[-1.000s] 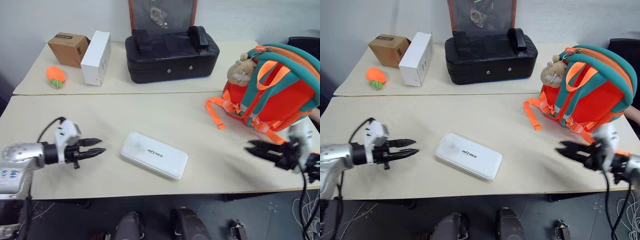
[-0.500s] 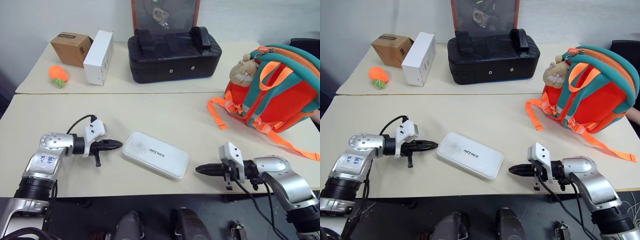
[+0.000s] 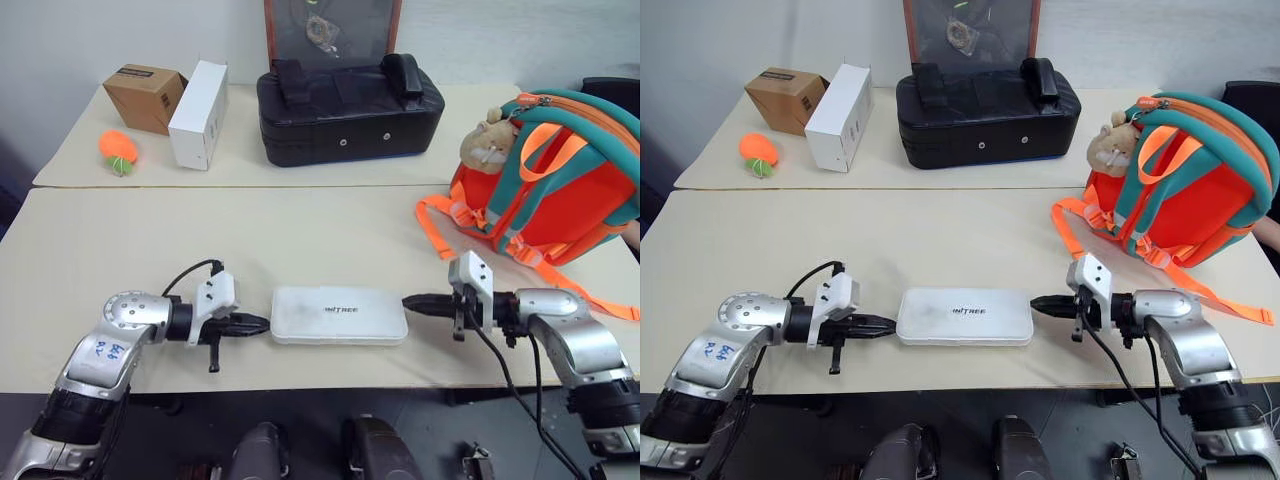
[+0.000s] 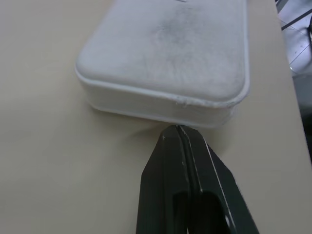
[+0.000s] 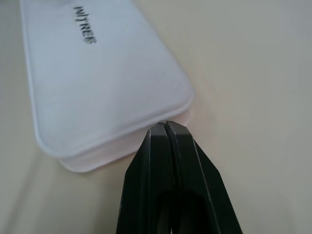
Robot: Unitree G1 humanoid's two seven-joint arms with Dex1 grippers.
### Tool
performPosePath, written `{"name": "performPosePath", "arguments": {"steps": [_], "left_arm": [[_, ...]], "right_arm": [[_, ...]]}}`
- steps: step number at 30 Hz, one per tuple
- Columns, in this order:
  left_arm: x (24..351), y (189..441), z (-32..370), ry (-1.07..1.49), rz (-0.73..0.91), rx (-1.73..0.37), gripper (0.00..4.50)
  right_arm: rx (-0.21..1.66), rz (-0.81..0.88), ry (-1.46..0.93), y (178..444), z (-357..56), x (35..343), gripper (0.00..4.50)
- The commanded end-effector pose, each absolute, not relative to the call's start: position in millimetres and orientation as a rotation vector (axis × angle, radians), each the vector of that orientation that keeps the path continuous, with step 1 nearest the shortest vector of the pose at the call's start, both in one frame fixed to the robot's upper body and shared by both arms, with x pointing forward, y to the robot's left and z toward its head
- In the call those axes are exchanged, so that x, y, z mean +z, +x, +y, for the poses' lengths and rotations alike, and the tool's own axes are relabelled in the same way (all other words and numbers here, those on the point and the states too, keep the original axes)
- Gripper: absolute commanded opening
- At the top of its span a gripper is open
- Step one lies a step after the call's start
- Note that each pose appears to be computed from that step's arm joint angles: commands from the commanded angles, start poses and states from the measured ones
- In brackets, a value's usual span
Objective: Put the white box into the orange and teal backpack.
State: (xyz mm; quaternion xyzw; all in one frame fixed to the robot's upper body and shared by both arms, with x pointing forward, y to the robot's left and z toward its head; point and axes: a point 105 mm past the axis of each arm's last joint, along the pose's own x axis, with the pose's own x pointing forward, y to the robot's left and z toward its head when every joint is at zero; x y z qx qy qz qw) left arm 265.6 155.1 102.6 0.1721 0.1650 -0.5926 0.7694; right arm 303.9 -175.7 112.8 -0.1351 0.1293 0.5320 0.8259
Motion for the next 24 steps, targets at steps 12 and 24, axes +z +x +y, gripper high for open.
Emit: {"name": "performPosePath", "arguments": {"steps": [12, 24], "left_arm": [[131.6, 270.5, 213.0, -0.248, 0.462, -1.003, 2.47], [102.0, 259.4, 184.2, -0.641, 0.811, -0.970, 4.35]], "right_arm": [[1.167, 0.274, -0.448, 302.7, -190.9, 111.2, 0.00], [1.235, 0.289, -0.482, 296.7, -183.4, 106.3, 0.00]]}}
